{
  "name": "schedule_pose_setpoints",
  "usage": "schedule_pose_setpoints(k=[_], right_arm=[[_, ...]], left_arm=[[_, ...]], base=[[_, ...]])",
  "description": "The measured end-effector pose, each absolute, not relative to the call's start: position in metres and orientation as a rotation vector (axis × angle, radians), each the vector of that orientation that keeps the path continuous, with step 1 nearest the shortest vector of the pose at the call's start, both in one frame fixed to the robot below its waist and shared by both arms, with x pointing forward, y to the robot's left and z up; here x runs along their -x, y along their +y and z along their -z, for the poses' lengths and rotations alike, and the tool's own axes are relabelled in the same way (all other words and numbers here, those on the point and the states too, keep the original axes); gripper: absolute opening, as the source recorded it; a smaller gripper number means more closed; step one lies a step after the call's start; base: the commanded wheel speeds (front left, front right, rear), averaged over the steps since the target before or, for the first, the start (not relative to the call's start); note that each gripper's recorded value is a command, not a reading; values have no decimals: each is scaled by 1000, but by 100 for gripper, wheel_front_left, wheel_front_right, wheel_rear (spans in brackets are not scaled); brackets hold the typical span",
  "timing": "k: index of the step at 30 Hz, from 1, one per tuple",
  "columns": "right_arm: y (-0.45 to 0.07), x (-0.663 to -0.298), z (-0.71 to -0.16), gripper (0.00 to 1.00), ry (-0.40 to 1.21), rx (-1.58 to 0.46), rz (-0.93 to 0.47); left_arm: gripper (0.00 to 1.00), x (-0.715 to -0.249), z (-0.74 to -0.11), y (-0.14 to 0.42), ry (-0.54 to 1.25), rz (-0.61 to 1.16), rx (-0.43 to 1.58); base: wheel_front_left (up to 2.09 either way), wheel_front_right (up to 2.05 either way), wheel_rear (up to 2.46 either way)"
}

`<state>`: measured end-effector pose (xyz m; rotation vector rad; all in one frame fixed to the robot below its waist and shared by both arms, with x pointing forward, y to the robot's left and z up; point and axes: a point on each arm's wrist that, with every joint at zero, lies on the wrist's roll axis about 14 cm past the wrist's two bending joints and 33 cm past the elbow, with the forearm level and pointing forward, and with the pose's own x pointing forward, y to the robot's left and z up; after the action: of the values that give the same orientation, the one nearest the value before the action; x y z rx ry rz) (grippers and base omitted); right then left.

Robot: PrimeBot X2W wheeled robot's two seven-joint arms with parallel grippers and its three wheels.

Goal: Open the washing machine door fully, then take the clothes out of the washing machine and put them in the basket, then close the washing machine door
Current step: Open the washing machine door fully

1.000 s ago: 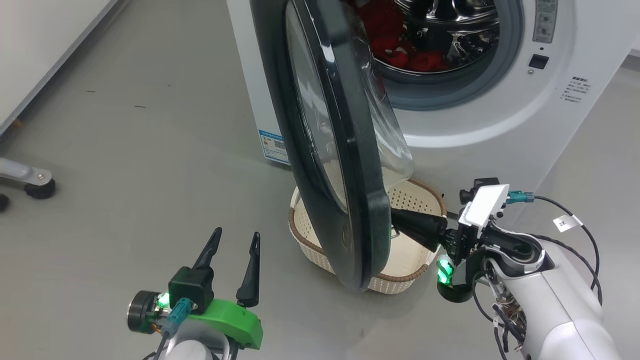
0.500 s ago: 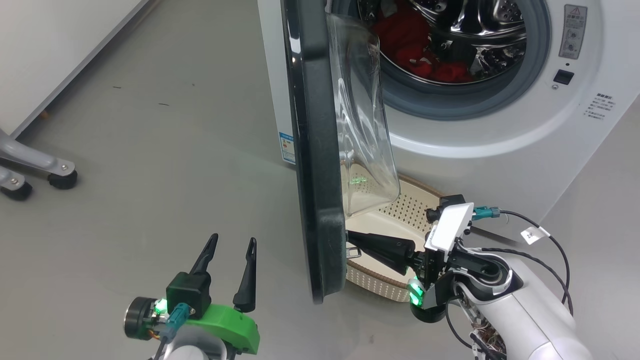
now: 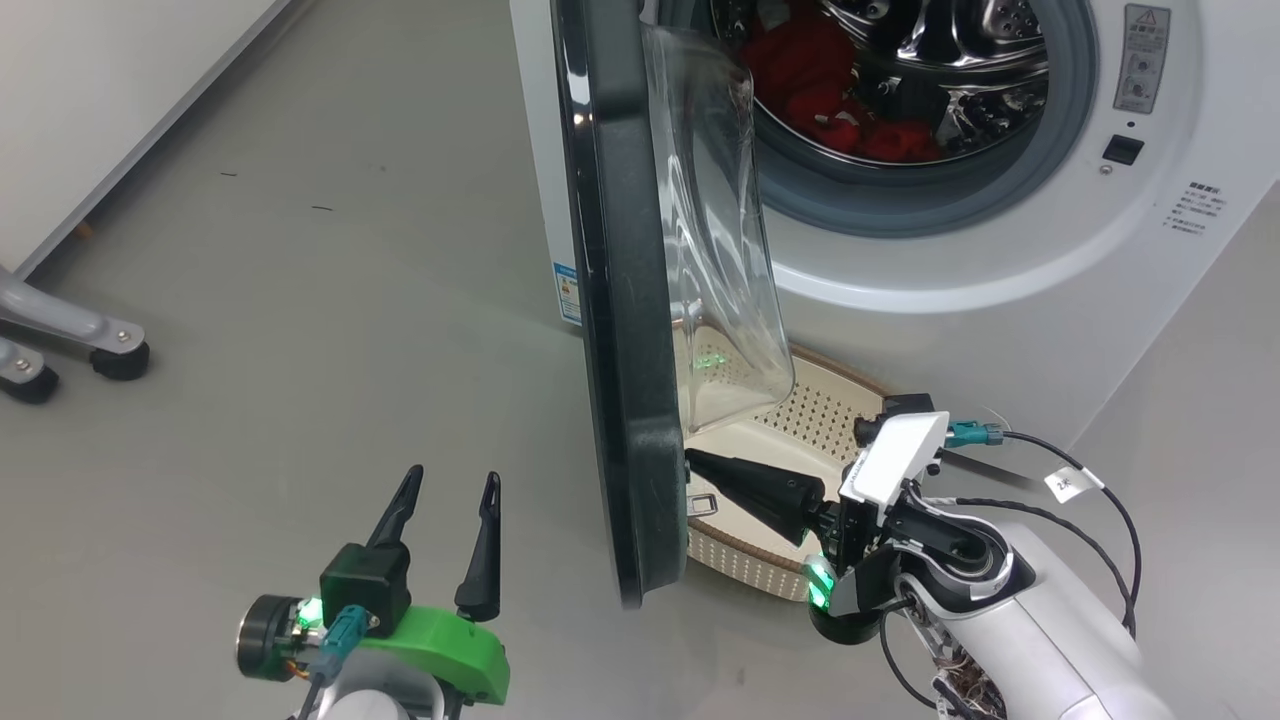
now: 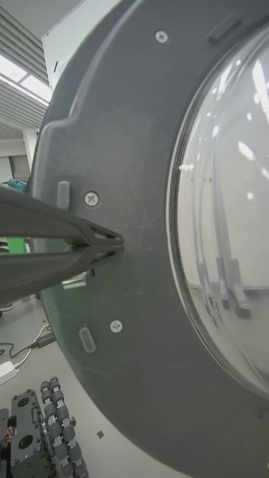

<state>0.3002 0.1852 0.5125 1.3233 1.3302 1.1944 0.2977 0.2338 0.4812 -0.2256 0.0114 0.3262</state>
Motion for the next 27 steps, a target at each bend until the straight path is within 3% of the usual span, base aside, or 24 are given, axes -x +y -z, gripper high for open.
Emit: schedule_pose_setpoints(k=[11, 12, 14, 15, 21, 27], right_arm=[[161, -346, -529, 0, 1118, -1523, -1060], [157, -352, -531, 7, 1087, -1534, -1044], [148, -362, -531, 57, 1031, -1557, -1002], [143, -367, -530, 100, 1005, -1568, -980], [97, -407, -529, 100, 761, -1604, -795], [52, -429, -518, 100, 564, -1480, -641]], left_arm=[[100, -303, -481, 231, 11, -312, 229], [100, -303, -481, 230, 12, -309, 229], [100, -304, -482, 229, 11, -306, 230], [100, -305, -482, 229, 11, -307, 230], [100, -307, -480, 231, 14, -310, 225], [100, -310, -479, 226, 20, -292, 226]], base=[[0, 0, 0], [0, 0, 0], [0, 0, 0], [0, 0, 0], [0, 0, 0], [0, 0, 0]])
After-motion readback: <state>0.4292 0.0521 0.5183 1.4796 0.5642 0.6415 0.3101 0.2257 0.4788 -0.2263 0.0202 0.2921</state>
